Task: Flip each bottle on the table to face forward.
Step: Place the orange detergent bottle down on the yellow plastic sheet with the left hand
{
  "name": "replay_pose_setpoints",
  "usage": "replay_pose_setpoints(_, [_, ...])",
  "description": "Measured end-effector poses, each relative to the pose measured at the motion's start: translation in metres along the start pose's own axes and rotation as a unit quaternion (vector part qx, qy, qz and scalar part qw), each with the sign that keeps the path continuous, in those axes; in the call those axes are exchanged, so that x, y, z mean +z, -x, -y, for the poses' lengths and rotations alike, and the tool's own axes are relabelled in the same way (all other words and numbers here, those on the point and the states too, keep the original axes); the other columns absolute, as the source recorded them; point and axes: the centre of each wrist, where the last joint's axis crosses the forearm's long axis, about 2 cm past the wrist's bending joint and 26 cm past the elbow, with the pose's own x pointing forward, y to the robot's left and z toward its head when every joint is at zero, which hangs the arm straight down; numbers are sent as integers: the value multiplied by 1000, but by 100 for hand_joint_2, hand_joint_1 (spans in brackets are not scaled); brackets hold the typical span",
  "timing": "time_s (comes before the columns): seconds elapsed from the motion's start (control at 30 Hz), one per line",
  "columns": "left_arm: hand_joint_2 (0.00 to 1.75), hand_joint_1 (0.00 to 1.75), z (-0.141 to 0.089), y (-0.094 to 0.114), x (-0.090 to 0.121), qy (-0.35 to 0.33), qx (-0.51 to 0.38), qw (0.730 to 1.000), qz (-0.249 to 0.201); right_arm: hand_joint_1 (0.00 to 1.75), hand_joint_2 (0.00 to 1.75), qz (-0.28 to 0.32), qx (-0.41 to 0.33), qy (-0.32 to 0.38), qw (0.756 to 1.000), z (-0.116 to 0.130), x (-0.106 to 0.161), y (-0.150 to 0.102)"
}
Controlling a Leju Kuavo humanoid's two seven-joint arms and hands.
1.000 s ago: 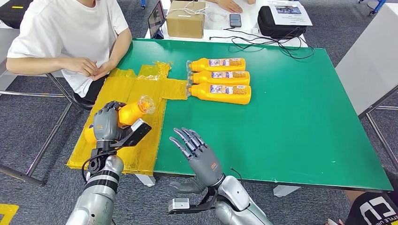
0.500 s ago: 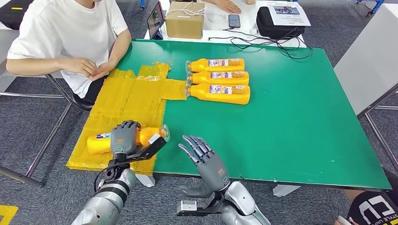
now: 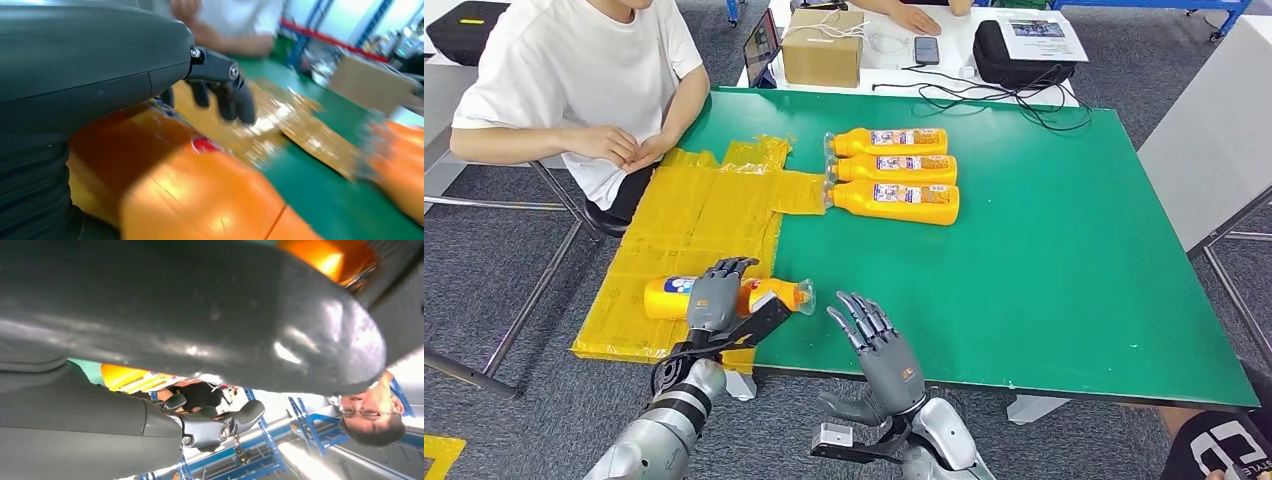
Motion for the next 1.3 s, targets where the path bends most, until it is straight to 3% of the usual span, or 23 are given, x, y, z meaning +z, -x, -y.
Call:
replay_pose_setpoints(0.3, [175,0,17,-29,-3,89,139,986,11,0,0,-22,3,1,1000,1,2,3])
replay_pose_setpoints(0.63, [175,0,23,-35,1,153,145,977,38,0,0,-24,7,-2,1000,3,6,7])
replay_pose_setpoints(0.8, [175,0,26,-36,9,104,200,973,54,0,0,-25,8,-3,1000,3,8,8])
replay_pose_setpoints(0.97, [175,0,20,-48,12,26,331,942,48,0,0,-29,7,-2,1000,2,12,7])
replay_pose_setpoints(1.3, [175,0,11,-59,12,-1,354,933,71,0,0,-28,6,1,1000,2,13,5])
